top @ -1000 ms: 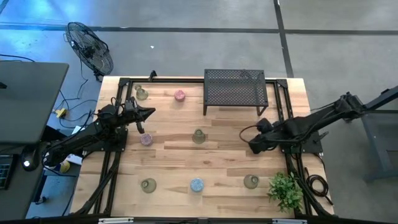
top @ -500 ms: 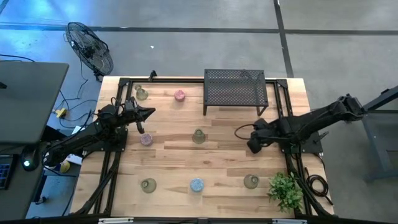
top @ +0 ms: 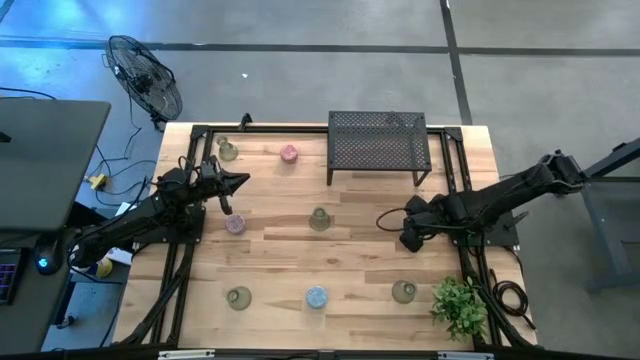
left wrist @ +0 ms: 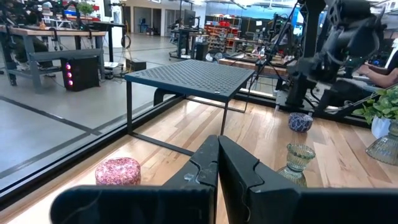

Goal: Pick & Place candle stick holders
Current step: Put the black and red scented candle on the shelf

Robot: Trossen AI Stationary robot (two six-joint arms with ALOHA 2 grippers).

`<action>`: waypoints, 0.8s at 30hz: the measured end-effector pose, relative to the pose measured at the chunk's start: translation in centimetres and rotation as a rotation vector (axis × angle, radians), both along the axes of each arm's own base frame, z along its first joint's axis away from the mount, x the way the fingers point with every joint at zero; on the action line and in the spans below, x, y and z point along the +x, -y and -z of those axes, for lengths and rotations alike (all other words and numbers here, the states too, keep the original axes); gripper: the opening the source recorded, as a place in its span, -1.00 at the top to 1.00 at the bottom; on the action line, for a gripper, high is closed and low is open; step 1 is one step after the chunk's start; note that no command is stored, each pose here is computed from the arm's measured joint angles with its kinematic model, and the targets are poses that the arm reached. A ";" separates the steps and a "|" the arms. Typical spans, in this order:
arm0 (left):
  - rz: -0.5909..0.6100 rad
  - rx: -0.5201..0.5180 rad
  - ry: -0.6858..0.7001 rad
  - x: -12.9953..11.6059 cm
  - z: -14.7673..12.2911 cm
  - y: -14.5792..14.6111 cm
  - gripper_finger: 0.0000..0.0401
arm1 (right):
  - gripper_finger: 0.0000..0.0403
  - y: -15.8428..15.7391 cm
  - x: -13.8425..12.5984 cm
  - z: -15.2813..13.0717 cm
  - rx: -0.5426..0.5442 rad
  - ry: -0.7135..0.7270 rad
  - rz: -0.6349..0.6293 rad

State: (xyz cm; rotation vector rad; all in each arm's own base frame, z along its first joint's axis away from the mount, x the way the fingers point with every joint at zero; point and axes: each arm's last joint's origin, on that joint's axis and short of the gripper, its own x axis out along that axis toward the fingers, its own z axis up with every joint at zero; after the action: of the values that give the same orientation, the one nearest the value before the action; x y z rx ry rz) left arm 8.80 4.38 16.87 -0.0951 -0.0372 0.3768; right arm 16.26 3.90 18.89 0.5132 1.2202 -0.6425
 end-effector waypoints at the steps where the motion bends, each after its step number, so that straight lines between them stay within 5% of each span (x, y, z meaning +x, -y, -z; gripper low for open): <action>1: 0.000 0.000 0.000 0.0 0.0 0.0 0.99 | -0.65 0.0 -0.1 0.5 0.006 0.000 -0.005; 24: -0.002 0.003 -0.001 0.0 0.0 0.0 0.99 | -0.62 0.1 -1.5 4.6 -0.008 0.006 -0.025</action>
State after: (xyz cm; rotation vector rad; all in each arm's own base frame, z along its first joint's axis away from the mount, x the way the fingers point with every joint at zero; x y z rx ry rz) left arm 8.80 4.39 16.87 -0.0922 -0.0365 0.3787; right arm 14.72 3.76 14.28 0.4923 1.2163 -0.6236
